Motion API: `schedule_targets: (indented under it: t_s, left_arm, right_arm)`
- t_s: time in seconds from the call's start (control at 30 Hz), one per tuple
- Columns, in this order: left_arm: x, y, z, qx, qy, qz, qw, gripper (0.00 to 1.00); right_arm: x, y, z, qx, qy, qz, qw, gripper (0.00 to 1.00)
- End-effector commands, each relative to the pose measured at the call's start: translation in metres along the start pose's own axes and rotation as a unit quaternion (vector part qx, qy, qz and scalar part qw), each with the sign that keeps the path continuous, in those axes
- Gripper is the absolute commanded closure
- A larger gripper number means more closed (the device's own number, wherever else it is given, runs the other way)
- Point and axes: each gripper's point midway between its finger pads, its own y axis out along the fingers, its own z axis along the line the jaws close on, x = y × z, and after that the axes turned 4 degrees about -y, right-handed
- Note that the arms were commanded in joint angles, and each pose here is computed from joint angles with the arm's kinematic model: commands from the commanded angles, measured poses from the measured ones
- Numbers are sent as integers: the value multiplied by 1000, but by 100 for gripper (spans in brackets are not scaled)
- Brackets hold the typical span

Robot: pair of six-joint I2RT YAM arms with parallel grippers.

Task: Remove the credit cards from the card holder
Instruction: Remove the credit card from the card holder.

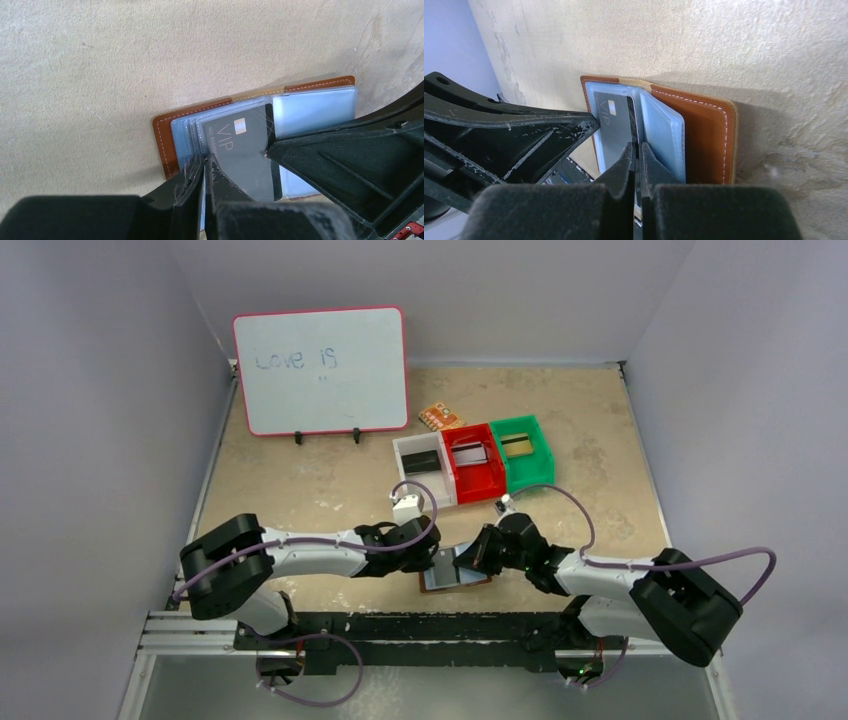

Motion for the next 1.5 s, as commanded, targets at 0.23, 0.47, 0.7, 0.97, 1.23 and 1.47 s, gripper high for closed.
schedule_targets:
  t_s: [0.23,0.47,0.7,0.97,1.23,1.47]
  left_arm:
    - [-12,8,32,58,36,10,998,100]
    - [-11,9,33,61,38,7,997,100]
    - [-11,9,33,61,40,6,997,100]
    - [5,-5,11,22,15,-20,999,96]
    - [31,-32,-40,-72,-15,-50,996,87]
    - [14,-22,-55,-100,-7,-8,995,86]
  right_arm:
    - [4,-6,-9,-13,21,-10,1000,100]
    - [9,-10,-22,-60,16,-23,998,100]
    - [11,-12,-23,-69,5,-23,997,100]
    - [12,-10,-24,-79,-13,-16,997,99]
    - [4,-5,-31,-86,-1,-1,996,98]
    - [4,-6,-36,-93,5,-6,996,98]
